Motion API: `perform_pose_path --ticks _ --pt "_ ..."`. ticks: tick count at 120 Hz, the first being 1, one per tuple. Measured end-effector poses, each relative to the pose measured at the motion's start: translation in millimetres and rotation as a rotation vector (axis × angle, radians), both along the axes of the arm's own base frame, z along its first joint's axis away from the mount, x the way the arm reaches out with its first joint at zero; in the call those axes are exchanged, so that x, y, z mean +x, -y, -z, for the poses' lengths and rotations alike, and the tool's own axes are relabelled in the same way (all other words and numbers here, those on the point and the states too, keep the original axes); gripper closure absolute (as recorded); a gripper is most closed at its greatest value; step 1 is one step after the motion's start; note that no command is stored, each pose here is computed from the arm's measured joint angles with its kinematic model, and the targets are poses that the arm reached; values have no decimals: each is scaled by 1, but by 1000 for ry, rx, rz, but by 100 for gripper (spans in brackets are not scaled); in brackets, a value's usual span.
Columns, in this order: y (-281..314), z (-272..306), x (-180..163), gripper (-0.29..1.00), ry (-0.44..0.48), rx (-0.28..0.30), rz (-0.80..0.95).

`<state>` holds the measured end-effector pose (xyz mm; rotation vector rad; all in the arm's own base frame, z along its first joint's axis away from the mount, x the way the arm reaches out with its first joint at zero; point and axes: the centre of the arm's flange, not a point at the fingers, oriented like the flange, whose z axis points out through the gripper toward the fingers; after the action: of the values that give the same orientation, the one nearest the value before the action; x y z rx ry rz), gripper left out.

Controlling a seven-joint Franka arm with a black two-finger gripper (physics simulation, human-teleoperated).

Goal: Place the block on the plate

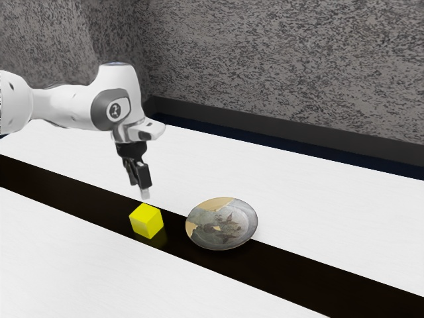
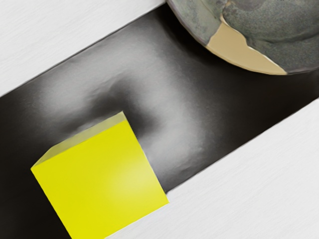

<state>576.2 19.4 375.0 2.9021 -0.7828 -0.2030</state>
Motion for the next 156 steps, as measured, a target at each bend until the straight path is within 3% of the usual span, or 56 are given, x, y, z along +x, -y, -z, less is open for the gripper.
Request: perform_pose_path --ticks 12,23,61,109,140,156 --pt "2 34 -13 0 0 -65 -72" --pt "-4 43 -10 0 38 -90 -134" --pt "-35 83 -2 0 58 -99 -282" --pt "-35 117 0 0 25 -91 -320" --pt "-36 118 2 26 35 -78 -329" --pt "-36 120 2 26 33 -72 -334"
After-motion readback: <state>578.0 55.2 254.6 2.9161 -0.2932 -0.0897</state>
